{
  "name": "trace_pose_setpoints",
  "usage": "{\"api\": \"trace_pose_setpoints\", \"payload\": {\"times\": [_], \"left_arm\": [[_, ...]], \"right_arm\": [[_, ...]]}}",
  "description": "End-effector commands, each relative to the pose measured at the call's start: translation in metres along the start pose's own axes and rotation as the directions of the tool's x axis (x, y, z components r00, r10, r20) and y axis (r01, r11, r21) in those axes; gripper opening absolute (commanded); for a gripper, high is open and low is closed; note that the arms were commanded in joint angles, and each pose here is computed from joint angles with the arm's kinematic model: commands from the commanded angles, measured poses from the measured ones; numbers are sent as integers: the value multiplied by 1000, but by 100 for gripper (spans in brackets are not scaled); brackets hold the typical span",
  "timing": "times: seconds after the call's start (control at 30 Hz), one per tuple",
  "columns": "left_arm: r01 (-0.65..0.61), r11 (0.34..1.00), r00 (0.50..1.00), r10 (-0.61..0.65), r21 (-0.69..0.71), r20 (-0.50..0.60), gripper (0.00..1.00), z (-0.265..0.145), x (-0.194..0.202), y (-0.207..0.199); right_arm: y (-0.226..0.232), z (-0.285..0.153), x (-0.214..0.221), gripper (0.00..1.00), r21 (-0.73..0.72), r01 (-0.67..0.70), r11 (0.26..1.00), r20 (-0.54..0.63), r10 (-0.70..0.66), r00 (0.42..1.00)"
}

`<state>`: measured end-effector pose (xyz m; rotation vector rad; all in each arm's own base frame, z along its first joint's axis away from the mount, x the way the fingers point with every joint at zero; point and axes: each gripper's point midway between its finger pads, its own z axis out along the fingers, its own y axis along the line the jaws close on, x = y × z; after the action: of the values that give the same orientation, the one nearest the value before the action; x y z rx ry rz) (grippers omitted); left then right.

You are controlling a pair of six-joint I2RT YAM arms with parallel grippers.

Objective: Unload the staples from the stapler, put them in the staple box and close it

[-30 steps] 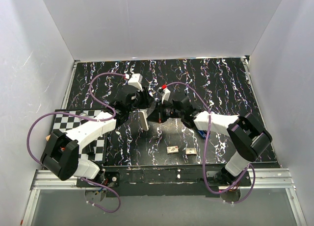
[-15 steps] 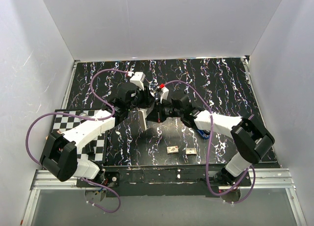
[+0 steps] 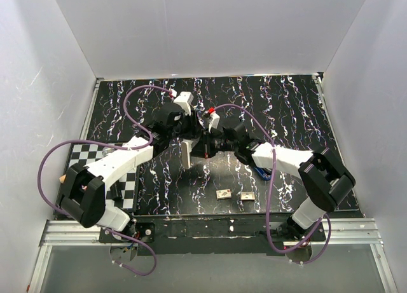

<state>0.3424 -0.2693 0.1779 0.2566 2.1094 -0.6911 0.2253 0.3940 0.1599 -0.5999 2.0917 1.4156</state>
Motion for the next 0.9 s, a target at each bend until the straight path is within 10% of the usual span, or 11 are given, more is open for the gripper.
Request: {"api": "trace_pose_setpoints", "payload": {"times": [0.0, 0.87], "left_arm": [[-22, 1000, 991, 25, -23, 134, 0, 11, -42, 0], [-31, 998, 993, 25, 53, 114, 0, -23, -47, -21]], "right_arm": [[100, -12, -26, 1, -335, 109, 936, 55, -96, 994], [30, -18, -18, 6, 30, 138, 990, 43, -139, 989]]}}
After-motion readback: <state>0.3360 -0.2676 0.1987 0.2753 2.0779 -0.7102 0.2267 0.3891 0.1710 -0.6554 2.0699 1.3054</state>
